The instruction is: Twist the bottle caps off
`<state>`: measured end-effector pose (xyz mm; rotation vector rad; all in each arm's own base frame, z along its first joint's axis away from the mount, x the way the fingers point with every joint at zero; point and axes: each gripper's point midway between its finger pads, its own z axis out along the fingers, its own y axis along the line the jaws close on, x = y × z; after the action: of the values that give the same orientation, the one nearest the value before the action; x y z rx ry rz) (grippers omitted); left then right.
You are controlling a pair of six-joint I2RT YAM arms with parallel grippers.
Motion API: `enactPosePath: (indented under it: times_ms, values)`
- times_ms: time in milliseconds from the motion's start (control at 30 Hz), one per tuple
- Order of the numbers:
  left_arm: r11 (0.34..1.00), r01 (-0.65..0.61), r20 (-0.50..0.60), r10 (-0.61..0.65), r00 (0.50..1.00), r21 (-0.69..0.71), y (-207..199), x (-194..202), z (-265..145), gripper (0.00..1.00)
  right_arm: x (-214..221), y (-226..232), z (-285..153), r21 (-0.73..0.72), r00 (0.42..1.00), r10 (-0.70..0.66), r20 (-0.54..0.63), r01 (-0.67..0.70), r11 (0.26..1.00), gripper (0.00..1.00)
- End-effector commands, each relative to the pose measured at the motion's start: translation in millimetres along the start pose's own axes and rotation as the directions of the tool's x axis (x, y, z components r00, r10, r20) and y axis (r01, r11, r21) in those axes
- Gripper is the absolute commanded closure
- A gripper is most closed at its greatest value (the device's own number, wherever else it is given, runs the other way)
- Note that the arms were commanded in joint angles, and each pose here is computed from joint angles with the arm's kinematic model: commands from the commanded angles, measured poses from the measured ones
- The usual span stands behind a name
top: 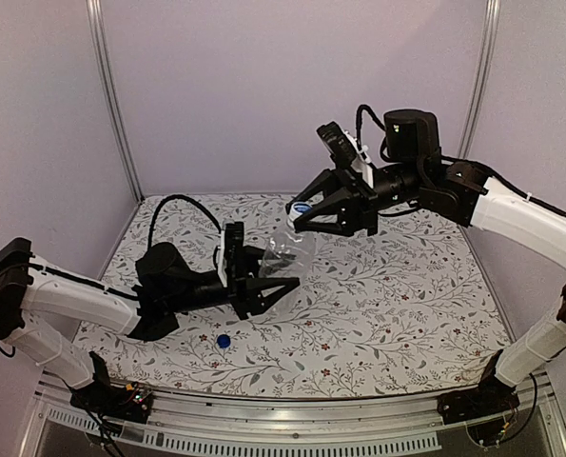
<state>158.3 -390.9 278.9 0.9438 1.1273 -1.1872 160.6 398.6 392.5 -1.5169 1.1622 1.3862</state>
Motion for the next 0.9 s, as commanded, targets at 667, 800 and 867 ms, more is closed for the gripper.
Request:
enactPosePath:
  times_ms: [667,800,867]
  values:
    - [0.956,0.0,-0.024,-0.007,1.0,-0.294,53.2,3.7,0.2,0.54,-36.8,-59.4,-46.3,0.452,0.962,0.178,0.207,-0.255,0.855,0.1]
    - [0.948,0.001,-0.028,-0.011,1.0,-0.318,56.9,5.2,0.6,0.54,-36.0,-74.2,-44.1,0.541,0.947,0.221,0.232,-0.315,0.78,0.11]
    - [0.942,0.001,-0.03,-0.011,0.999,-0.335,59.5,5.5,0.4,0.54,-33.2,-79.3,-40.2,0.573,0.947,0.232,0.225,-0.321,0.754,0.11]
